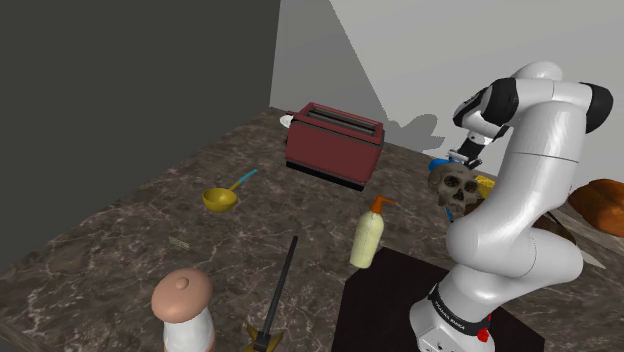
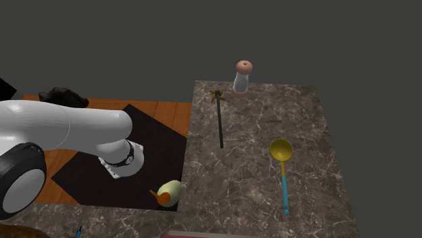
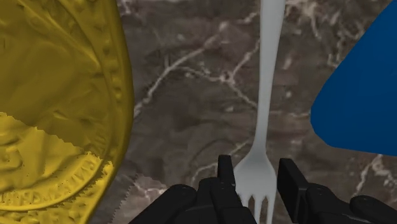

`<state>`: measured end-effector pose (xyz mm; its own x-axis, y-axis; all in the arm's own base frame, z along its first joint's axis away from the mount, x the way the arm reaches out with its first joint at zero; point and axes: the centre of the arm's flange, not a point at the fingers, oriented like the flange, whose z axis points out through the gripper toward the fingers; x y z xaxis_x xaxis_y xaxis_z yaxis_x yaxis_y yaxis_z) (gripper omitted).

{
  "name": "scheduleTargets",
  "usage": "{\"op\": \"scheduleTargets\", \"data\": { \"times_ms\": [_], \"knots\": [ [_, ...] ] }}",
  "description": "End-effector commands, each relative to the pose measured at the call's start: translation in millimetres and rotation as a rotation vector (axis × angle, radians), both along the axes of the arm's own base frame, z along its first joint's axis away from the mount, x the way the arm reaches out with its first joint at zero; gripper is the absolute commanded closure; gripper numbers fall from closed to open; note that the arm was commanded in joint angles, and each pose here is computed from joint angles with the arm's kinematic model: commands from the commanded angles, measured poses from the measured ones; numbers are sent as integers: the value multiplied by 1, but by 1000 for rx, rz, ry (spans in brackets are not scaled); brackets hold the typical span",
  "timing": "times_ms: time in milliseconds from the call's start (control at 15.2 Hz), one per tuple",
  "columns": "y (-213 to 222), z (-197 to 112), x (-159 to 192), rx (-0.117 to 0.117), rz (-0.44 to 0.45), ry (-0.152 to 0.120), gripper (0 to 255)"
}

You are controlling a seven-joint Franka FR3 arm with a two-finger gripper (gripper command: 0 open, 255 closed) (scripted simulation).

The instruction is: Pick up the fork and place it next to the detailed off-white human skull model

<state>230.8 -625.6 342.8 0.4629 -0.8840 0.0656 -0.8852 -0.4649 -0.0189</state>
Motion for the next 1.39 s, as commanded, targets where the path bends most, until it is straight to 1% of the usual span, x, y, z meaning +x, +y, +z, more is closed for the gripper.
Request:
{"op": "scheduleTargets", "data": {
  "times_ms": [0,330,396,726,990,1320],
  "knots": [
    [0,-2,0,0,0,0,255],
    [0,-2,0,0,0,0,255],
    [0,-2,0,0,0,0,0],
    [0,-2,0,0,0,0,0],
    [3,48,-2,0,0,0,0],
    [3,48,-2,0,0,0,0]
  ]
}}
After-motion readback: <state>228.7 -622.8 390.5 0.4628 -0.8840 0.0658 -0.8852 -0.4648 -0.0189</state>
